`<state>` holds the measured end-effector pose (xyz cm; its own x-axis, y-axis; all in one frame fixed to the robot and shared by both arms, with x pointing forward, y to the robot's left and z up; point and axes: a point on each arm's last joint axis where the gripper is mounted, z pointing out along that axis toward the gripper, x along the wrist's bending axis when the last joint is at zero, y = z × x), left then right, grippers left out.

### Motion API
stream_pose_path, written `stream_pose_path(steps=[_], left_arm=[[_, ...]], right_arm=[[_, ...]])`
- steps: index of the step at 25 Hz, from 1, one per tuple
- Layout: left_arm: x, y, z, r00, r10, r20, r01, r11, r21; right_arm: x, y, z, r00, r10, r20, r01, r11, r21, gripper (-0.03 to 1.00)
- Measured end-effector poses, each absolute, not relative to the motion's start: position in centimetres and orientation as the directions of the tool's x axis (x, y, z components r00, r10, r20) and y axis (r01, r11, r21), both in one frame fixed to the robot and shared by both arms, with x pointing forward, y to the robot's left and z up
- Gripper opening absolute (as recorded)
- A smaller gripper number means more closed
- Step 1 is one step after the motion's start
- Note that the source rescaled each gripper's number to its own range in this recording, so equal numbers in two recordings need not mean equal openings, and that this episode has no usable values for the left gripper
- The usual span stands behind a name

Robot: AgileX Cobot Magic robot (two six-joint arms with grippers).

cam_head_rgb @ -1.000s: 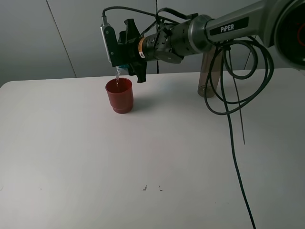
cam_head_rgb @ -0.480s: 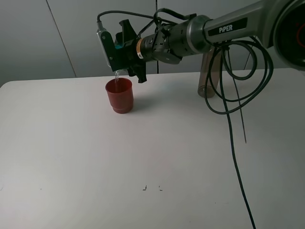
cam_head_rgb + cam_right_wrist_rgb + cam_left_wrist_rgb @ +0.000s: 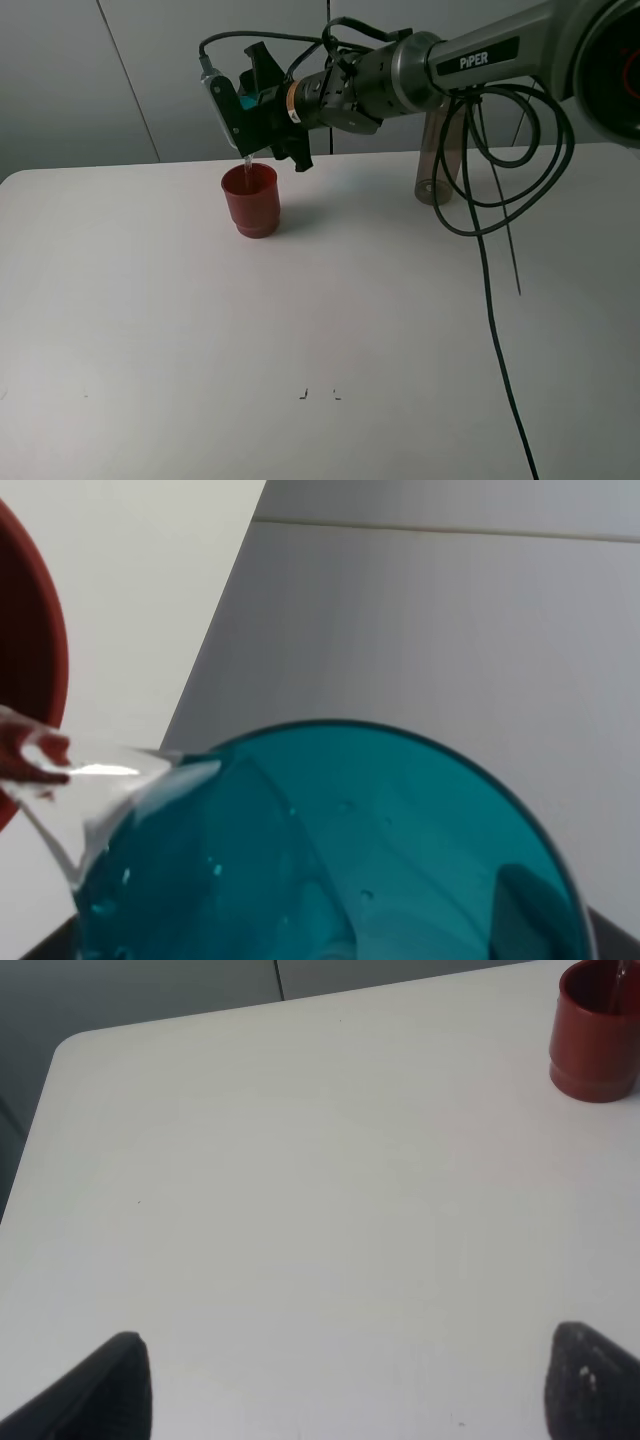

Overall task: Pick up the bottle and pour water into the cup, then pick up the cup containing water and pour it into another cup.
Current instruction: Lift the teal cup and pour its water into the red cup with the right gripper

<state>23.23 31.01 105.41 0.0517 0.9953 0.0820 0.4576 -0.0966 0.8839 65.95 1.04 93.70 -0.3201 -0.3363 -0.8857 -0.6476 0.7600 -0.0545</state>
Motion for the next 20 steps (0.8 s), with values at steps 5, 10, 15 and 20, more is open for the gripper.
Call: stream_pose_path(steps=[5, 10, 15, 20], left_arm=[[23.23, 31.01, 105.41, 0.052, 0.995, 0.082, 0.458, -0.097, 0.884], [23.23, 31.01, 105.41, 0.052, 0.995, 0.082, 0.458, -0.097, 0.884], [23.23, 31.01, 105.41, 0.052, 0.995, 0.082, 0.458, -0.097, 0.884], [23.23, 31.01, 105.41, 0.052, 0.995, 0.082, 0.458, -0.097, 0.884]], right_arm=[[65.95, 1.04, 93.7, -0.276, -0.387, -0.88, -0.668, 0.736, -0.114, 0.15], [65.95, 1.06, 93.71, -0.236, -0.427, -0.873, -0.683, 0.712, -0.164, 0.15], [65.95, 1.07, 93.73, -0.193, -0.468, -0.862, -0.697, 0.684, -0.216, 0.15], [65.93, 1.13, 93.78, -0.144, -0.506, -0.85, -0.71, 0.651, -0.268, 0.15]])
